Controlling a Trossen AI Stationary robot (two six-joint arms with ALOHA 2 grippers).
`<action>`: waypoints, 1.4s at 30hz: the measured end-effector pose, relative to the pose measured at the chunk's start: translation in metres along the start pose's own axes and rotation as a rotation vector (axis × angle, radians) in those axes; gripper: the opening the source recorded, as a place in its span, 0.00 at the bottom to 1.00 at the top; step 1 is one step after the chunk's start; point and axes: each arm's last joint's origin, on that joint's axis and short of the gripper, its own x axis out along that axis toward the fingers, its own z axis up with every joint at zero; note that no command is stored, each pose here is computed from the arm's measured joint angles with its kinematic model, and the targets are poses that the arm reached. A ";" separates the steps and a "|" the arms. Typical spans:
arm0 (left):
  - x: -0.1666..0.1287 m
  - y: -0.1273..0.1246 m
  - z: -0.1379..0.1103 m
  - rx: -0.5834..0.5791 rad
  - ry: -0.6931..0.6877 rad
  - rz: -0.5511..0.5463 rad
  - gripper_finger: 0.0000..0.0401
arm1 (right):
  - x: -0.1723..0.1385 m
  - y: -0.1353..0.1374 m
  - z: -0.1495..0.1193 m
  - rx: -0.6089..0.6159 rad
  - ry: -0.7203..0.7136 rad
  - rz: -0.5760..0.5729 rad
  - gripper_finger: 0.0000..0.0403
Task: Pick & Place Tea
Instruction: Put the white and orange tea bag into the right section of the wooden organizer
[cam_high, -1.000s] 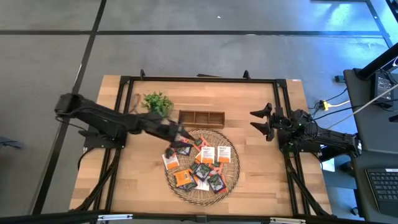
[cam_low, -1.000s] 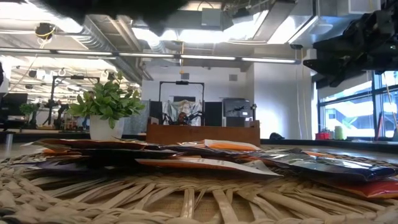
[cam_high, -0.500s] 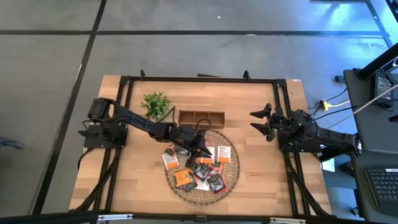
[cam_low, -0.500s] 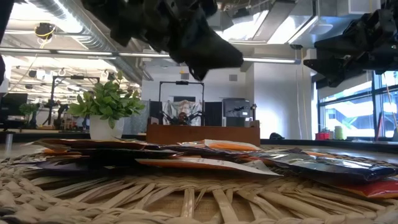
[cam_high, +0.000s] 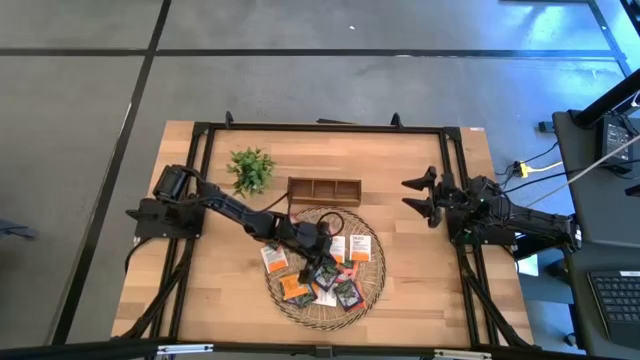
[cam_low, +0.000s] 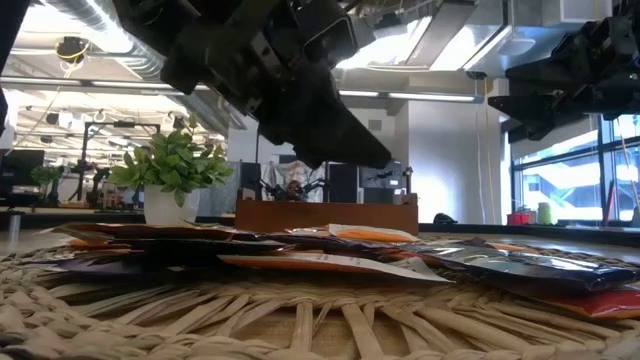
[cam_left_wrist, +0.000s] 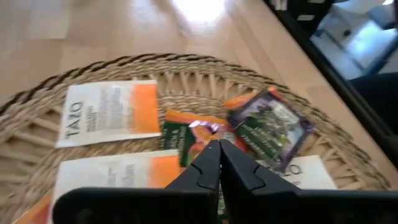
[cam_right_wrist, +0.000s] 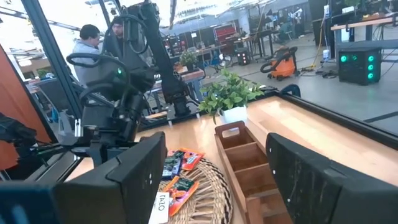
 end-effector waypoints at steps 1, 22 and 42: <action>0.000 -0.001 -0.001 0.001 0.004 0.008 0.01 | 0.000 0.000 -0.001 0.001 0.006 -0.001 0.69; -0.001 0.001 0.010 -0.012 -0.125 0.168 0.01 | 0.000 -0.001 -0.003 0.005 0.030 -0.017 0.69; 0.075 0.021 0.028 -0.006 0.028 0.125 0.01 | 0.003 -0.003 -0.007 0.041 0.075 -0.056 0.69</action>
